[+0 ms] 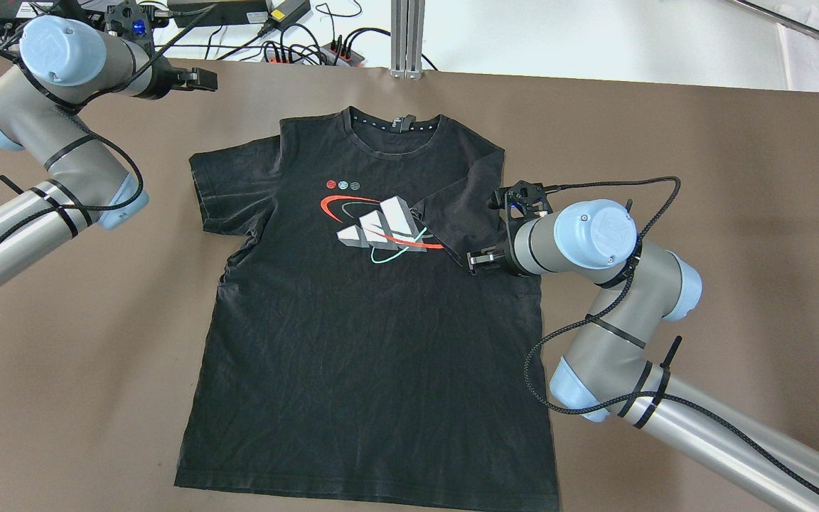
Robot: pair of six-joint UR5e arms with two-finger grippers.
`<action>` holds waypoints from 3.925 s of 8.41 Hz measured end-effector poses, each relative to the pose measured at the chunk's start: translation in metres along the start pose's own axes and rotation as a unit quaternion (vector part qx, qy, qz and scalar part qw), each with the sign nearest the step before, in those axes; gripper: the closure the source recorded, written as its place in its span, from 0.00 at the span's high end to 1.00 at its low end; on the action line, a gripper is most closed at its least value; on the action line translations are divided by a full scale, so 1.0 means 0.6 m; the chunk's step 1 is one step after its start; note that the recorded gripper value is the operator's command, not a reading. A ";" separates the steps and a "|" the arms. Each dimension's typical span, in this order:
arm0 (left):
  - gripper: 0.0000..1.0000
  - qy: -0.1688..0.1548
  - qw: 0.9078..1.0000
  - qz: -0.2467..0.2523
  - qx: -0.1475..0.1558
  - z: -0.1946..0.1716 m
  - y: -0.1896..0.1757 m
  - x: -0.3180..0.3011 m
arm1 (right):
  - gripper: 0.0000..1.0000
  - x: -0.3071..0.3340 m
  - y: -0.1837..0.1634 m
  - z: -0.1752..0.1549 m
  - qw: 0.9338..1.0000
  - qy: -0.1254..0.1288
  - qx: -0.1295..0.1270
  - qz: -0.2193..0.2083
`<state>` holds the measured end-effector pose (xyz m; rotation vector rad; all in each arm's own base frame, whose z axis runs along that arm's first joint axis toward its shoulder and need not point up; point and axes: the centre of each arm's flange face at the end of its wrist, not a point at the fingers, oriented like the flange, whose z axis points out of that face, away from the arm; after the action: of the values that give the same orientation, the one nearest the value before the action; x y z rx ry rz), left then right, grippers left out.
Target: Fold clothes
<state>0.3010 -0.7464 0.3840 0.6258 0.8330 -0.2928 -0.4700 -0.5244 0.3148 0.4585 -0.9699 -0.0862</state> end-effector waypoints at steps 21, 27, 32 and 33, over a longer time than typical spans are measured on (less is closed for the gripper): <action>1.00 -0.006 1.000 -0.004 0.001 0.003 -0.014 -0.006 | 0.00 0.088 -0.260 0.188 0.960 0.144 0.143 0.195; 1.00 -0.009 1.000 -0.005 0.000 0.007 -0.013 -0.013 | 0.00 0.088 -0.286 0.171 0.961 0.144 0.150 0.183; 1.00 -0.011 1.000 -0.006 0.000 0.009 -0.013 -0.015 | 0.94 0.112 -0.324 0.141 0.960 0.154 0.165 0.163; 1.00 -0.011 1.000 -0.006 0.001 0.009 -0.014 -0.013 | 0.94 0.112 -0.325 0.140 0.960 0.156 0.167 0.160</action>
<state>0.2950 -0.7562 0.3895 0.6187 0.8158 -0.3100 -0.4743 -0.7470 0.3268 0.5987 -0.7353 0.4385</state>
